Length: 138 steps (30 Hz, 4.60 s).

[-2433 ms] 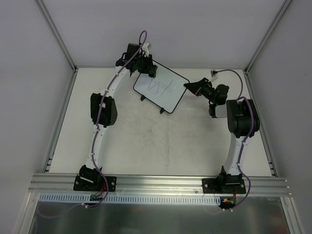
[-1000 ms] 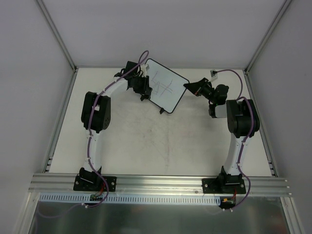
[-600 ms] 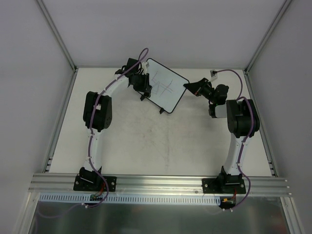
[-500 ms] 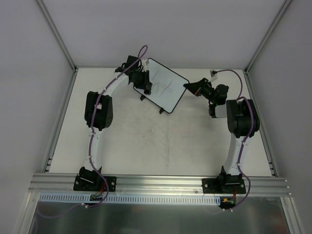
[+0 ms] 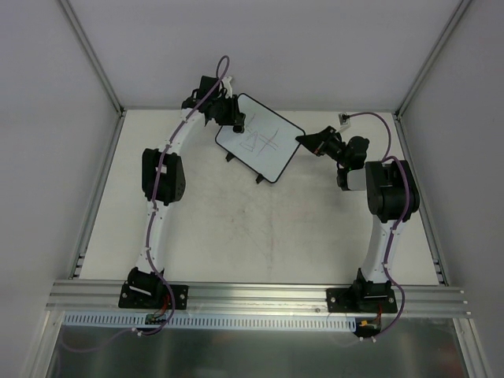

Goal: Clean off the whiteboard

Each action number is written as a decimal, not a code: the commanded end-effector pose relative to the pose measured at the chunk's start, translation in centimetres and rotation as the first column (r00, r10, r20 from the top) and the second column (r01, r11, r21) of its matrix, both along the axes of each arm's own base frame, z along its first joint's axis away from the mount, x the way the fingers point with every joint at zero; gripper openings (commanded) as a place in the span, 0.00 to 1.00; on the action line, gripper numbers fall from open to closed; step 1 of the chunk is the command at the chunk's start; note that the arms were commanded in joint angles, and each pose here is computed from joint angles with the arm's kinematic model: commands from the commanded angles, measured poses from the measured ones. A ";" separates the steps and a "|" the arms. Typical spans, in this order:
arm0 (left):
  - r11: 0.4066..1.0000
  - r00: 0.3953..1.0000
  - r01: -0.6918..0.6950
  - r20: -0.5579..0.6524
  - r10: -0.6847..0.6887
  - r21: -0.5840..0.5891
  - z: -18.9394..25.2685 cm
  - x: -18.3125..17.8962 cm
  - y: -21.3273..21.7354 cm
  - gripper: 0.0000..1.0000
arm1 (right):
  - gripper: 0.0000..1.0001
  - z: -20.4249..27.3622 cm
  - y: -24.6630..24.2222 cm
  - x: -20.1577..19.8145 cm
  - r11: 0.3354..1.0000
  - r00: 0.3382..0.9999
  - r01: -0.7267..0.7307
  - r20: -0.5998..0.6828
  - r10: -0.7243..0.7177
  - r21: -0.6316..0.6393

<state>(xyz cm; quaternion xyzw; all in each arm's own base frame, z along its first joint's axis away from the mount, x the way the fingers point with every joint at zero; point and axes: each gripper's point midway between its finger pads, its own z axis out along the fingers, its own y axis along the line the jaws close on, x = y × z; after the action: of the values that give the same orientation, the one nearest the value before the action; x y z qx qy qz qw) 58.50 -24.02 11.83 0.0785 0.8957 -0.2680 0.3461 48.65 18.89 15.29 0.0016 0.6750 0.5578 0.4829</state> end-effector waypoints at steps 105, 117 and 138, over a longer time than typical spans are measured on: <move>0.977 0.991 0.029 -0.132 -0.001 0.211 -6.4 -10.2 -2.4 0.00 | 0.00 4.2 0.1 -2.6 0.964 0.933 -0.258 0.242 0.266 -0.067; 0.974 0.971 0.010 -0.236 0.044 0.225 -11.0 -13.6 -0.1 0.00 | 0.00 4.4 0.2 -2.8 0.963 0.931 -0.261 0.247 0.270 -0.071; 0.991 0.977 -0.049 -0.202 0.073 0.121 -9.4 -11.7 0.2 0.00 | 0.00 4.4 0.2 -2.9 0.962 0.929 -0.263 0.248 0.273 -0.072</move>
<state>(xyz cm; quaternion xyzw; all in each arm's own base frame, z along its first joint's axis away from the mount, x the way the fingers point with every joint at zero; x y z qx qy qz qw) 46.09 -24.63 4.55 0.0601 0.9326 -0.2196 0.2799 48.25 17.96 14.90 -0.0564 0.6735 0.5977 0.4312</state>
